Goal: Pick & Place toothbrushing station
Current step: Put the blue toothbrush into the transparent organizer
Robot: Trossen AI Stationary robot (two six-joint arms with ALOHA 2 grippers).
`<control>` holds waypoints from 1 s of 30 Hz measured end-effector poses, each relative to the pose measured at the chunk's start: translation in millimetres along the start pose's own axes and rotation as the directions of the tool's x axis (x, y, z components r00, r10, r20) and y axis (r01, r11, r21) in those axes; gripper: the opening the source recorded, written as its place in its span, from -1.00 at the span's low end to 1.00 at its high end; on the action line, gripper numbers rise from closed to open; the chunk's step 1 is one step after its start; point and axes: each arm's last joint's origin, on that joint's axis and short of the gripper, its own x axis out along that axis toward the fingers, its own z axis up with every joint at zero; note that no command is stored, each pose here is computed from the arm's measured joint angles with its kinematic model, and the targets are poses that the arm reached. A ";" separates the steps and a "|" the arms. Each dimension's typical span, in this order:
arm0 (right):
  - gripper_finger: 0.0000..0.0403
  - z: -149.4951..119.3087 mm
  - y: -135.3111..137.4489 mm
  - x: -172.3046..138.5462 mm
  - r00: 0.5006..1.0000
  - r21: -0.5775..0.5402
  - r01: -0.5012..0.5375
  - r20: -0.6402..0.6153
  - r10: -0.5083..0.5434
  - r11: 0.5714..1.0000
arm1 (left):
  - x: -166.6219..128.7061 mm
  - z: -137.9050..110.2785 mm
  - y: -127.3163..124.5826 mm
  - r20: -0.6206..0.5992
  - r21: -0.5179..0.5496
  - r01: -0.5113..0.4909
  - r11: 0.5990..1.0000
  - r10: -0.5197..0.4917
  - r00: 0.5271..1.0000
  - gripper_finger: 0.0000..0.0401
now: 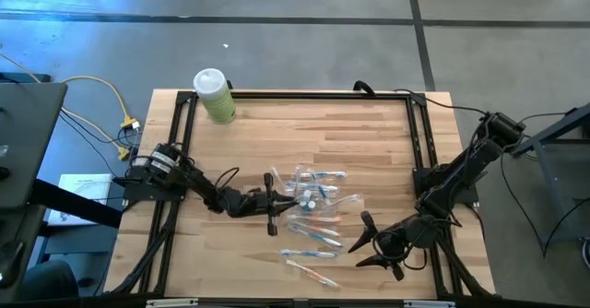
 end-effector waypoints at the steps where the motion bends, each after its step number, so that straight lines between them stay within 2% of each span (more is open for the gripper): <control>1: -0.14 0.0 0.0 0.0 1.000 0.000 0.000 0.000 0.000 1.000 | -0.3 -2.7 -0.2 -0.009 0.002 -0.001 1.000 0.001 1.000 -0.94; 7: -0.14 -0.1 0.0 0.0 1.000 0.000 0.000 -0.001 0.000 1.000 | -1.4 -17.5 1.7 -0.052 -0.048 -0.035 0.998 0.033 0.998 -0.94; 14: -0.14 -0.1 0.0 0.0 1.000 -0.001 0.000 -0.001 0.000 1.000 | -1.7 -18.4 4.2 -0.058 -0.050 -0.124 0.991 0.121 0.991 -0.90; 22: -0.14 -0.3 -0.1 0.0 1.000 -0.001 0.002 -0.003 -0.002 1.000 | -3.5 -20.7 0.8 -0.081 -0.077 -0.120 0.990 0.114 0.990 -0.89; 27: -0.14 -0.6 0.0 0.0 1.000 -0.003 0.002 -0.006 -0.002 1.000 | -5.6 -20.9 -3.0 -0.087 -0.064 -0.121 0.991 0.115 0.990 -0.88; 30: -0.14 -0.8 0.0 0.0 1.000 -0.003 0.003 -0.008 -0.003 1.000 | -8.8 -20.9 -6.8 -0.092 -0.021 -0.159 0.987 0.157 0.983 -0.79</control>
